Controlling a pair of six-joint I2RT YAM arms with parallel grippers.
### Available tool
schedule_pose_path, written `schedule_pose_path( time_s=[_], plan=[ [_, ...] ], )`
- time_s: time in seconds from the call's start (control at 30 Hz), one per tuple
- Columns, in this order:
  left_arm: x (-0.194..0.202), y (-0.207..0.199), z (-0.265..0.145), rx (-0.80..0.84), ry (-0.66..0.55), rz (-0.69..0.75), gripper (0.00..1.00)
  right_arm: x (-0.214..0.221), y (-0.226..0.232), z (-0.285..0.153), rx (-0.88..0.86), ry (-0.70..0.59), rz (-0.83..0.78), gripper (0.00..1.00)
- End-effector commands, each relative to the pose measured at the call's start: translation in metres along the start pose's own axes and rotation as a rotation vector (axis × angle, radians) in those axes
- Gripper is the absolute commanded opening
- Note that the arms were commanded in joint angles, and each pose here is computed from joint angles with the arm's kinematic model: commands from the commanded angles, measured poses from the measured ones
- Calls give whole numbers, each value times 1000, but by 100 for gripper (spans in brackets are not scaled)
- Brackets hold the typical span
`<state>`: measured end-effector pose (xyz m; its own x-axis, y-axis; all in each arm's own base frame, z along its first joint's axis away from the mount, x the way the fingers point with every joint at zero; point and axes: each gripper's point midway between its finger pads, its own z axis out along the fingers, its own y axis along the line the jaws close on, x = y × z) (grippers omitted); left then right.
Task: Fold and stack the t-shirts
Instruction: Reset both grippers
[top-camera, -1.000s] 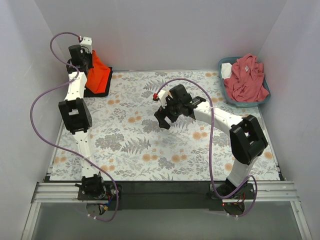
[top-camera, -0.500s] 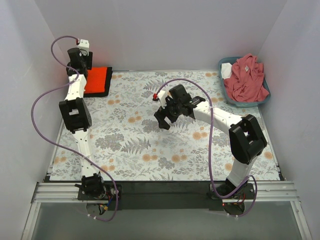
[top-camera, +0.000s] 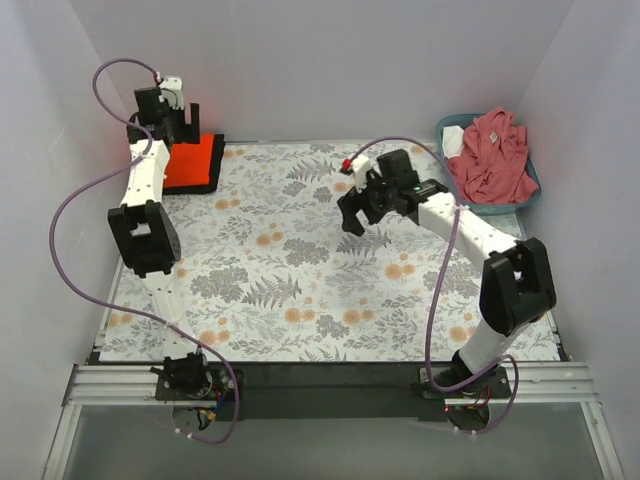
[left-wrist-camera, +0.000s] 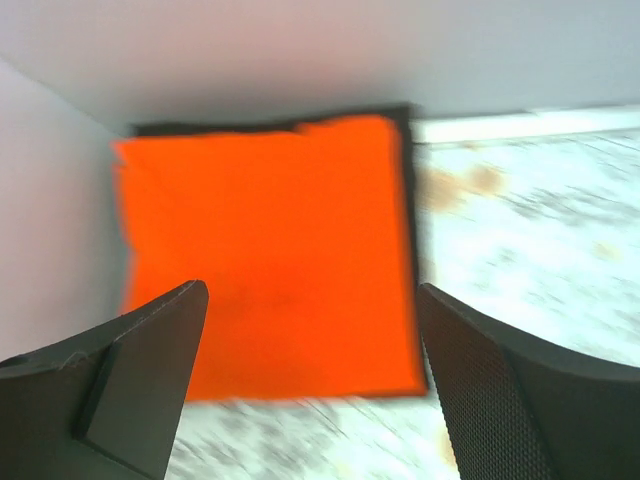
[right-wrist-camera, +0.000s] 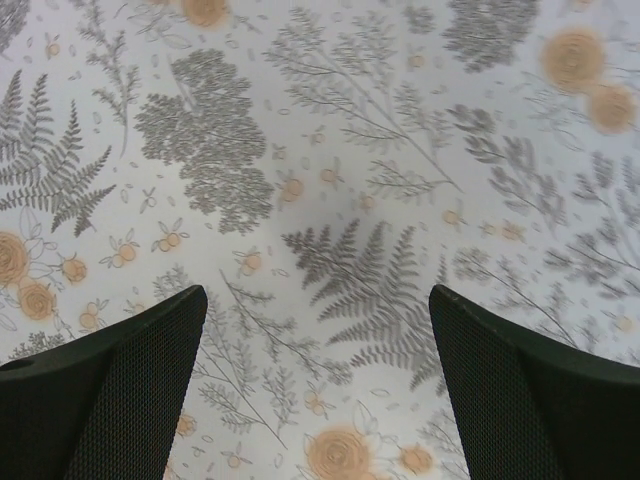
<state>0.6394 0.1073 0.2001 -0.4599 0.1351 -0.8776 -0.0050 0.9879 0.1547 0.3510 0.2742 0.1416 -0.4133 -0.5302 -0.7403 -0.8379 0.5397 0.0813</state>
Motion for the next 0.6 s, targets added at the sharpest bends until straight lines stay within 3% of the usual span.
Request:
schedule_pose_path(
  time_s=[0.0,0.2,0.23,0.27,0.33,0.37,0.47,0.5,0.57],
  plan=[
    [-42,-95,-86,246,21,-73,85,-17,-28,-49,66,-94,49,98],
    [14,-186,-154,464,262,-220,87,16,-73,-114,212,-118,179,98],
    [8,-189,-169,471,241,-230,87,25,-79,-125,261,-109,197,98],
    [36,-198,-174,490,305,-246,88,34,-79,-129,285,-86,215,98],
    [39,-202,-197,518,289,-266,88,49,-81,-139,349,-50,237,98],
    [65,-206,-203,523,339,-267,88,68,-75,-136,347,-6,267,98],
    [81,-206,-230,505,327,-246,88,95,-64,-138,370,42,318,98],
    [111,-207,-235,489,383,-239,89,101,-59,-140,373,48,338,98],
    [119,-203,-251,471,366,-225,89,118,-53,-140,383,81,367,98]
  ],
)
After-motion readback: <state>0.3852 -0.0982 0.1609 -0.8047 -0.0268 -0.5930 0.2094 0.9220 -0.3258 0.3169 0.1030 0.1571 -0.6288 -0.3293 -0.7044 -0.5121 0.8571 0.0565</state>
